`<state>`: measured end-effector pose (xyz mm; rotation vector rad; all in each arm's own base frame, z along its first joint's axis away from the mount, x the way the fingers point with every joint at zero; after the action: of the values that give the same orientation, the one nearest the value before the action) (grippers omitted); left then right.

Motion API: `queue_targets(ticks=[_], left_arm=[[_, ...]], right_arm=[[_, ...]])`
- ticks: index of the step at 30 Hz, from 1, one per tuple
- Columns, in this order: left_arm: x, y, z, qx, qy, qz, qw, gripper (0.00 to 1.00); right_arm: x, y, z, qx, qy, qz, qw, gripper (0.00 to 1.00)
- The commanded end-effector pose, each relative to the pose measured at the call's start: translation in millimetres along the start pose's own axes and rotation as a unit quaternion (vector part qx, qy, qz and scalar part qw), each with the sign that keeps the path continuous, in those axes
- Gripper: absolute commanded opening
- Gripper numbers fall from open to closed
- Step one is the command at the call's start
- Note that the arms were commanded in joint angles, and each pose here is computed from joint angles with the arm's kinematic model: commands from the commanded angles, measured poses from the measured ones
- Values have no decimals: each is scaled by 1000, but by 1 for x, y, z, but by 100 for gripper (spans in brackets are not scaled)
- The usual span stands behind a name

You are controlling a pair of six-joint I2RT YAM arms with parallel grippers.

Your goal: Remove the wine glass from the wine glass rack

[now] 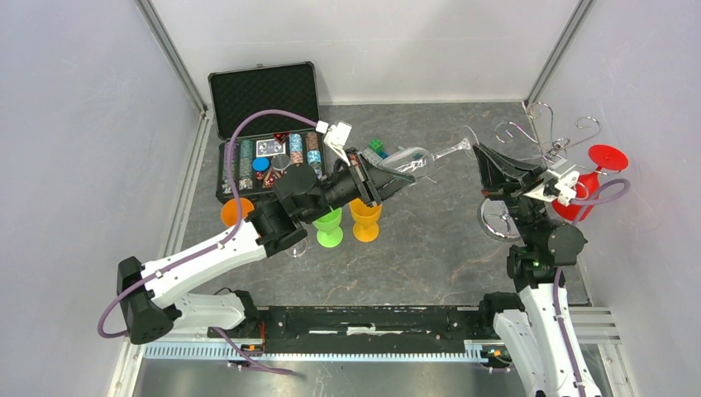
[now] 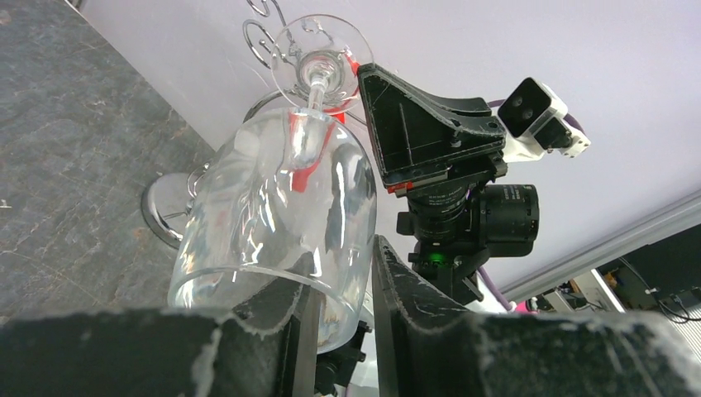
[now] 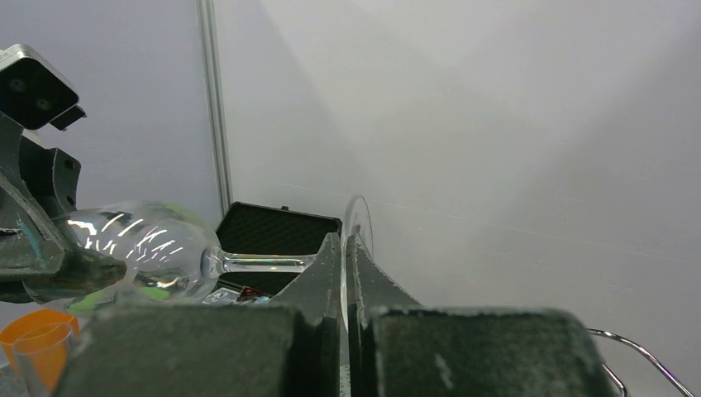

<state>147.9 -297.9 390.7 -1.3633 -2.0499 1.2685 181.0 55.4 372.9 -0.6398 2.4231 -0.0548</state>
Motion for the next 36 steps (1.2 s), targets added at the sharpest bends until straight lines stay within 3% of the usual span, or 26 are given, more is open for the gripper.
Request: queue_targets(ticks=[1,6,14,22,27,33,36], left_arm=[[1,-14,-20,-28,-52,4,998,2],[10,-16,-28,-68,-63,-19,996,2],[12,-10,-26,-168,52,-98,980,2],[-10,19,-15,-193,131,-193,953,2],[-11,49,-7,-224,149,-268,925,3],[-19,59,6,-204,159,-244,935,32],[-20,70,13,-204,174,-249,931,36]], right_arm=[[-3,1,-13,11,-22,-3,1000,1],[-4,-1,-15,25,-12,0,1000,36],[-3,-2,-27,91,-11,-16,996,64],[-3,-5,-35,111,-5,-3,994,66],[-6,-9,-30,98,73,-5,993,64],[-9,-2,-20,19,129,-41,991,63],[-9,-2,-14,2,174,-45,984,63]])
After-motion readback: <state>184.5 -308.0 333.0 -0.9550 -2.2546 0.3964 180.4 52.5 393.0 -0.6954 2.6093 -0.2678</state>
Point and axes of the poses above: each gripper's point midway between its finger pads, its own x axis back along the fingers, its own y axis along the line the jaws close on, z = x × y, the point moved 9 cm from there along x, back along the fingers, and after that the axes turned 13 degrees about x, right-handed, at the moved point
